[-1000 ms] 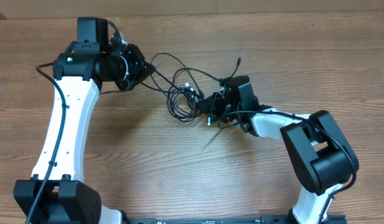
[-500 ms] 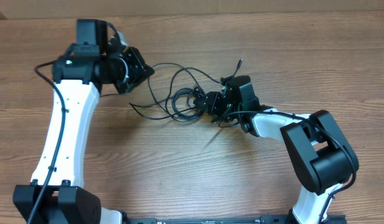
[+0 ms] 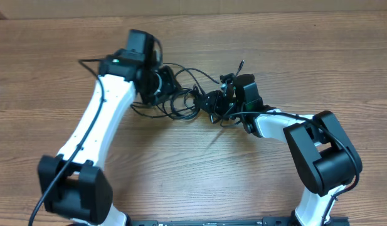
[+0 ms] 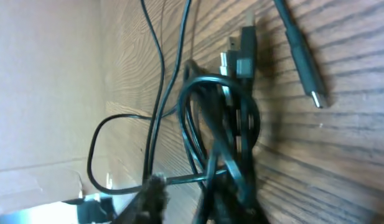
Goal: Untangle cables
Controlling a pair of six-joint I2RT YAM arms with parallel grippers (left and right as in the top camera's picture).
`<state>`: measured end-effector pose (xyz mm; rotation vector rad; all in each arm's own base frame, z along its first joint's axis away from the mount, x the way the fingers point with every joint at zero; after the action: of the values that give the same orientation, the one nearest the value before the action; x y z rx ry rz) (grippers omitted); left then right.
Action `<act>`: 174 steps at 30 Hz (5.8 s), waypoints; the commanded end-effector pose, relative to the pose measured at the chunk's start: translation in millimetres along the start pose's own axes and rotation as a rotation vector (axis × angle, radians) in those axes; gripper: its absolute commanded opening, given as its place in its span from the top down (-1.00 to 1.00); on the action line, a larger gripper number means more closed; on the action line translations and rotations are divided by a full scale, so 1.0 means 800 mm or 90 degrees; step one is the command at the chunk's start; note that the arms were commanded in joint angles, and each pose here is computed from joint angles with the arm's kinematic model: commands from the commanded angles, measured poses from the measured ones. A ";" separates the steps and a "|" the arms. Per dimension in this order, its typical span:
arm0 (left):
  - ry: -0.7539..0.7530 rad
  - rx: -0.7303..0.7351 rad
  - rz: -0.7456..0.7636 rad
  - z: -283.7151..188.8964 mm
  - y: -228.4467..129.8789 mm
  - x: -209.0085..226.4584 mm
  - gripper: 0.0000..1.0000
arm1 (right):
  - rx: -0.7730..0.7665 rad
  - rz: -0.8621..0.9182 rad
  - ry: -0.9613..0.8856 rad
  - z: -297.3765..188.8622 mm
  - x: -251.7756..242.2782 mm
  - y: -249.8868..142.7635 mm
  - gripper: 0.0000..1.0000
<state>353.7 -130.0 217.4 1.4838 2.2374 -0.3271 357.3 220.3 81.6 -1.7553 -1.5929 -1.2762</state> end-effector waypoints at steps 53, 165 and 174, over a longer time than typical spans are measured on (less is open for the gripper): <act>0.209 0.062 0.091 0.185 -0.008 0.013 0.44 | -0.050 0.062 -0.169 -0.007 -0.046 -0.002 0.39; -0.094 0.145 0.399 0.106 -0.035 -0.059 0.91 | -0.132 -0.044 -0.325 0.007 -0.050 -0.016 0.28; -0.034 0.043 0.368 0.040 -0.016 -0.050 0.92 | -0.140 -0.038 -0.338 0.005 -0.053 -0.014 0.32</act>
<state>362.5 -195.4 161.4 2.1281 1.6847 -0.3700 352.5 217.2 56.8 -2.2325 -1.8242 -1.1756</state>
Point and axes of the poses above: each gripper's point midway between its finger pads, its own z axis out along the fingers, its own x axis along the line the jaws close on, y = z × x, the point moved 7 cm from there along -z, back along the fingers, and after that the axes turned 5 degrees about -z, right-handed, at the moved point
